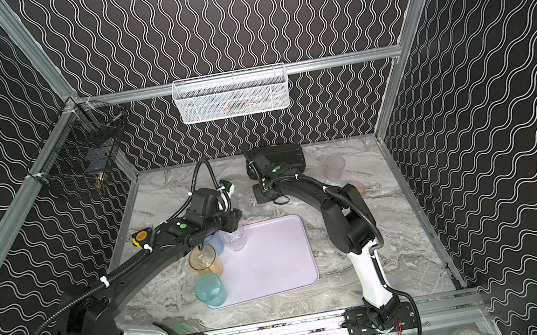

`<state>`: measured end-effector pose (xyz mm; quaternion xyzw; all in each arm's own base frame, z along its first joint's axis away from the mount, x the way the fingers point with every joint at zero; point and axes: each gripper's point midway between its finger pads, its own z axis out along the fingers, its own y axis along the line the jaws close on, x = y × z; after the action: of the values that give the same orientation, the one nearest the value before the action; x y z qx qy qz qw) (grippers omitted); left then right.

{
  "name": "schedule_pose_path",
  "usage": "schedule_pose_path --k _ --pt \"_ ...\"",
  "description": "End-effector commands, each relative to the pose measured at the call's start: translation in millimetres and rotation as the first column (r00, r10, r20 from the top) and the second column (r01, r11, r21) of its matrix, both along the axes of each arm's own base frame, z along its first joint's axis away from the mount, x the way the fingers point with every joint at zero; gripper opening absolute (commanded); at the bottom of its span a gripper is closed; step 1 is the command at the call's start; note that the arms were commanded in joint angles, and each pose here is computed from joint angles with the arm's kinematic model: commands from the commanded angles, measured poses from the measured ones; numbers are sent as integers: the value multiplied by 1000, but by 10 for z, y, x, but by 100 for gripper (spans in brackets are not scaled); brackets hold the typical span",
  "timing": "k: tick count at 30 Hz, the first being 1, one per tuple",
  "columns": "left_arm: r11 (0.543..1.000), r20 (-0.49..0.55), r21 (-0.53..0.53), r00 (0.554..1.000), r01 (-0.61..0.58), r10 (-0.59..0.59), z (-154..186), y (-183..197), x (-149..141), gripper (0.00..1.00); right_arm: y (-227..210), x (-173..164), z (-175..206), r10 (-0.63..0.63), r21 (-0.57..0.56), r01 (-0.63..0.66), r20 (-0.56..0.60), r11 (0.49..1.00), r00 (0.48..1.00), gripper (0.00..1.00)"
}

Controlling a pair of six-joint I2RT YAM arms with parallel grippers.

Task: Place the glasses into the tray
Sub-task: Pick up the glass from the center of the table, then place the glass on the tray.

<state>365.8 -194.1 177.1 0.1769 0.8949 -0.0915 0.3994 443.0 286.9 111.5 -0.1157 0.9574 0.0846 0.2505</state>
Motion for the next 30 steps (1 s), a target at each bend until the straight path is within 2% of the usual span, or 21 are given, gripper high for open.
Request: schedule_pose_path --k 1,7,12,16,23,30 --pt "1000 58 -4 998 9 -9 170 -13 18 60 -94 -21 229 2 -28 -1 45 1000 999 3" --pt "1000 88 10 996 -29 28 379 117 -48 60 -189 -303 563 21 -57 -17 80 998 997 3" --pt "993 104 71 991 -95 88 473 337 -126 61 -311 -702 618 53 -126 -43 80 991 995 3" --pt "981 141 77 976 -179 167 573 564 -203 63 -396 -1079 540 79 -178 -69 50 982 996 3" --pt "935 89 -11 931 -354 354 601 1092 -325 64 -323 -1762 264 138 -252 -144 -41 957 990 4" --pt "897 23 -99 900 -431 435 480 1386 -544 64 142 -2172 50 218 -199 -229 -75 953 973 3"
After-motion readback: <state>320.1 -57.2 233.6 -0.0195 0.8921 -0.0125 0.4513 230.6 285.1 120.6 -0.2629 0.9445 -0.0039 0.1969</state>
